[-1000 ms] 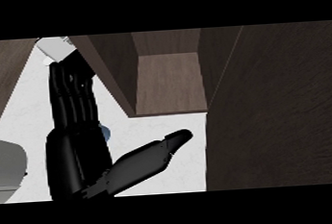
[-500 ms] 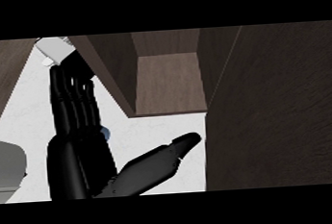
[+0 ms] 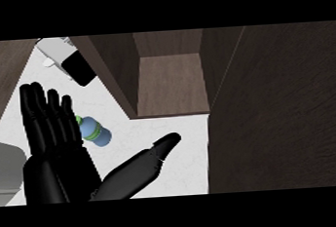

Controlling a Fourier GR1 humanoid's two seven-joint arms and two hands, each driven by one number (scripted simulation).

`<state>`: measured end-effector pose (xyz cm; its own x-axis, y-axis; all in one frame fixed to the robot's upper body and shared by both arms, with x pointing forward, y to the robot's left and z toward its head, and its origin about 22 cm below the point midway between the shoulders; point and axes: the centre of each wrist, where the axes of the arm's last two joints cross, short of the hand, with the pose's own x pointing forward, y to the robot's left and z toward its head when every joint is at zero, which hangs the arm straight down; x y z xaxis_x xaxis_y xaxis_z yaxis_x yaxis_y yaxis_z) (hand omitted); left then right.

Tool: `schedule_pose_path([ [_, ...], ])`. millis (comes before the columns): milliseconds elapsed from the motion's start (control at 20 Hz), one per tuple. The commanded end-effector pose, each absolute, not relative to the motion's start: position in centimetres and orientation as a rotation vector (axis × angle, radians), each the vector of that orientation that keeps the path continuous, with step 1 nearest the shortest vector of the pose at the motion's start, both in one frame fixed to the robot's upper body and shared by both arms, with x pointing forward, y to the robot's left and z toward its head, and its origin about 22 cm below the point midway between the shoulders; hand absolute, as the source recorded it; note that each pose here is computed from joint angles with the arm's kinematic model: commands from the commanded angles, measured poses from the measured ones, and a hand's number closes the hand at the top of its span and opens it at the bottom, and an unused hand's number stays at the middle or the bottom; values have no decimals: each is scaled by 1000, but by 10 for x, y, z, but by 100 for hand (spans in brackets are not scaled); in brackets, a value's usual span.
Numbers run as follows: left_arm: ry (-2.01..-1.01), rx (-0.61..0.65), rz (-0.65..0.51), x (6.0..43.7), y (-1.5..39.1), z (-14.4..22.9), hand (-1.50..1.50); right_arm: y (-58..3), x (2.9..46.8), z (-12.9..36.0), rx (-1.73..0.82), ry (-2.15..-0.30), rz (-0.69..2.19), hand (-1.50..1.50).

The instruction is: Pick up the bottled water, place it into the cabinet and close the cabinet

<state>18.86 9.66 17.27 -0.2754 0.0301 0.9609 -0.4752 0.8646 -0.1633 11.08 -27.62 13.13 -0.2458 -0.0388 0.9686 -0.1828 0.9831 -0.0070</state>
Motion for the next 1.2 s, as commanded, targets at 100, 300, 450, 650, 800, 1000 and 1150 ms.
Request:
schedule_pose_path([
  [100,-1737,401,585,186,121,179,-150,-275,80,165,260,-1897,108,-150],
  [300,-1642,426,587,168,129,150,-150,-286,82,155,259,-1877,103,-150],
  [450,-1623,474,585,180,142,139,-150,-279,77,164,253,-1890,139,-150],
  [650,-1591,535,581,189,148,113,-150,-282,80,154,262,-1899,116,-150],
  [800,-1549,525,548,187,162,108,-150,-286,75,155,282,-1883,128,-150],
  [1000,-1554,560,524,205,168,91,-150,-289,76,150,293,-1907,109,-150],
  [1150,-1549,548,500,204,172,84,-150,-287,74,156,281,-1891,123,-150],
])
